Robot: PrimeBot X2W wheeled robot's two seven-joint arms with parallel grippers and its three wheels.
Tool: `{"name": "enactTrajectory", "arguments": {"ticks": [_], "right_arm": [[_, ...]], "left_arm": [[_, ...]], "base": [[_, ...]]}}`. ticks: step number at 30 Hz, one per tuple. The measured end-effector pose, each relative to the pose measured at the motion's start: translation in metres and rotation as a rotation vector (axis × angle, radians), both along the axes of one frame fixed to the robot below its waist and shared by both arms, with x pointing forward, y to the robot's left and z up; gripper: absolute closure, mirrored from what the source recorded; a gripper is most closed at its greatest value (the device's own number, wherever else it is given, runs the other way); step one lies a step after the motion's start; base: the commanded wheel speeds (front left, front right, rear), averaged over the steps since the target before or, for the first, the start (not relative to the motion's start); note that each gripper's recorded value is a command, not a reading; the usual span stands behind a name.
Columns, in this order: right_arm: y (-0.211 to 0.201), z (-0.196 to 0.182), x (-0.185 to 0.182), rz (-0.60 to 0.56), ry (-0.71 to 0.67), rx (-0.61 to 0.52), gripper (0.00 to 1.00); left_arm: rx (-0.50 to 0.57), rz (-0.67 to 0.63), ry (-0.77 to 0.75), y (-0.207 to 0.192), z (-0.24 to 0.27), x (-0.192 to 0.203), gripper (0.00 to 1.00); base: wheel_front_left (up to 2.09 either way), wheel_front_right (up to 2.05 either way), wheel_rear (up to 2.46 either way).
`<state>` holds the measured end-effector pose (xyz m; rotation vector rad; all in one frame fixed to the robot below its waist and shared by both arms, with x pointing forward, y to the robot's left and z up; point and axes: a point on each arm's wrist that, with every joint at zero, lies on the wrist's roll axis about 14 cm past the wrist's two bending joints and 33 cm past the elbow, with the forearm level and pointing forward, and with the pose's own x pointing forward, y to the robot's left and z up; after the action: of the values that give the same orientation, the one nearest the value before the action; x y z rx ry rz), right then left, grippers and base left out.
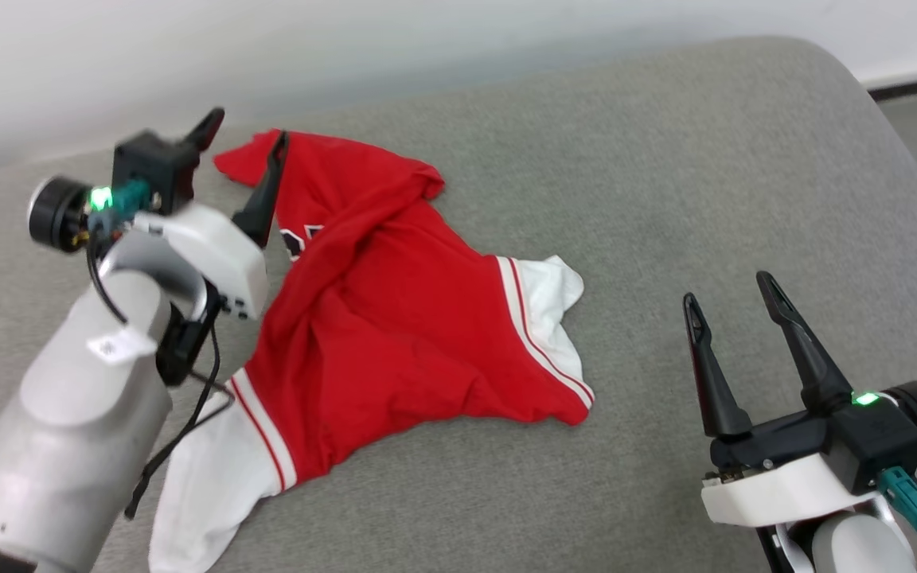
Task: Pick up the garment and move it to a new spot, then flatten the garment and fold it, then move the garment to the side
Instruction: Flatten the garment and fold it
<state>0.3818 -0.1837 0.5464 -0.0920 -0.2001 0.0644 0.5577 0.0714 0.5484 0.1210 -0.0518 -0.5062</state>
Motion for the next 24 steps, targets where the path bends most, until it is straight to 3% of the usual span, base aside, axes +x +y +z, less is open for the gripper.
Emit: {"name": "enactTrajectory", "arguments": {"ticks": [10,16,24], "right_arm": [[0.015,0.012,-0.013,0.047,-0.037,0.001,0.0],[0.023,0.016,-0.012,0.078,-0.052,-0.002,0.0],[0.031,0.014,-0.012,0.104,-0.046,0.003,0.0]], "left_arm": [[-0.08,0.142,-0.187,0.049,0.041,-0.081,0.0],[-0.138,0.271,-0.191,0.079,0.033,-0.135,0.0],[-0.178,0.367,-0.18,0.087,0.021,-0.184,0.0]], "base": [[0.0,0.0,0.0],[0.0,0.0,0.0],[0.0,0.0,0.0]]}}
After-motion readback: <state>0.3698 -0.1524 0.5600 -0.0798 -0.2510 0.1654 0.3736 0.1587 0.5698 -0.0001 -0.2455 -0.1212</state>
